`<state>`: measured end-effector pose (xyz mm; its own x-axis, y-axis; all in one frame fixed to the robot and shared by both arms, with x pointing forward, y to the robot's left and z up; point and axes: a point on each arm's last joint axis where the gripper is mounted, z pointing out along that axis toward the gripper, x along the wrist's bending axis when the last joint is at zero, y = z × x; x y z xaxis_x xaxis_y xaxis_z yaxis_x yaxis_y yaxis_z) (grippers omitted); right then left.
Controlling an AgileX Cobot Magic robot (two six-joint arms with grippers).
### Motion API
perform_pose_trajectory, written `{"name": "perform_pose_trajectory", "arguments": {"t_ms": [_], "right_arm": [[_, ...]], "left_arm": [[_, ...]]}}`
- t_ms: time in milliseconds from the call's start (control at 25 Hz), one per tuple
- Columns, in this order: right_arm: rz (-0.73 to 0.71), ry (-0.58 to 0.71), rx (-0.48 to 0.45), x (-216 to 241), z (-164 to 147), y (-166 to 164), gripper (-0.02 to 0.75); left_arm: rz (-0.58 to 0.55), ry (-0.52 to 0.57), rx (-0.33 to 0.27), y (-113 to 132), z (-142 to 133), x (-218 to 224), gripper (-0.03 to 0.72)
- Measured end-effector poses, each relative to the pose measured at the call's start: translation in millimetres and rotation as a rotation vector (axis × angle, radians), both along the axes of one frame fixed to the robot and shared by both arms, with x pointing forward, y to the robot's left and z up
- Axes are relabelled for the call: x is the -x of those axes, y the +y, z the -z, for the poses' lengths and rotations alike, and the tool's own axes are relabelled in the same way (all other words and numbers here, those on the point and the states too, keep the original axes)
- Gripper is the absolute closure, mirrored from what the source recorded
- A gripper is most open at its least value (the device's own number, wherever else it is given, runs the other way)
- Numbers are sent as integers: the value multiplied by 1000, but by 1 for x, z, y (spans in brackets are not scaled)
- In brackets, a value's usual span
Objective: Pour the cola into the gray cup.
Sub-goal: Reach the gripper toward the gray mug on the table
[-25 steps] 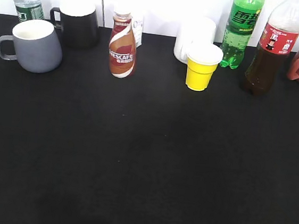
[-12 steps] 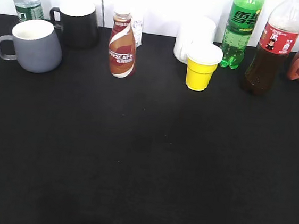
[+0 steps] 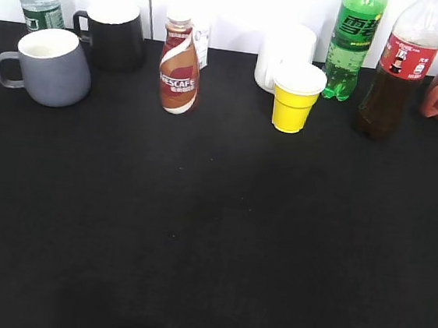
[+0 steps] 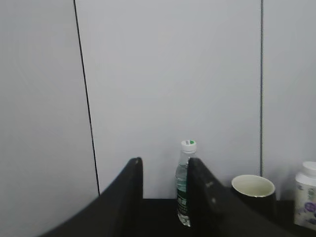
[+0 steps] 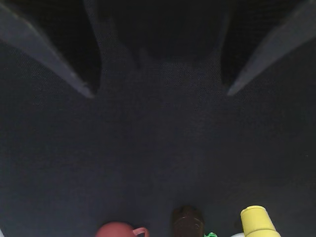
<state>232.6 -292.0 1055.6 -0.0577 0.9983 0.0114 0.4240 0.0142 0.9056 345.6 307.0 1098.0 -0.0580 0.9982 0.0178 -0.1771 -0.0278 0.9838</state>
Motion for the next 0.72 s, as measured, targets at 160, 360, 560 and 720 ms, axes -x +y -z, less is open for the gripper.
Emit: {"name": "perform_pose_trajectory", "arguments": {"t_ms": [160, 360, 560, 720], "right_arm": [[0, 0, 0, 0, 0, 0, 164], [0, 0, 0, 0, 0, 0, 164], [0, 0, 0, 0, 0, 0, 164], [0, 0, 0, 0, 0, 0, 164]], "left_arm": [[27, 96, -129, -1, 39, -84, 450], [75, 132, -120, -3, 85, -130, 450], [98, 183, -100, -4, 139, -157, 450], [109, 312, -84, -4, 184, -165, 450]]}}
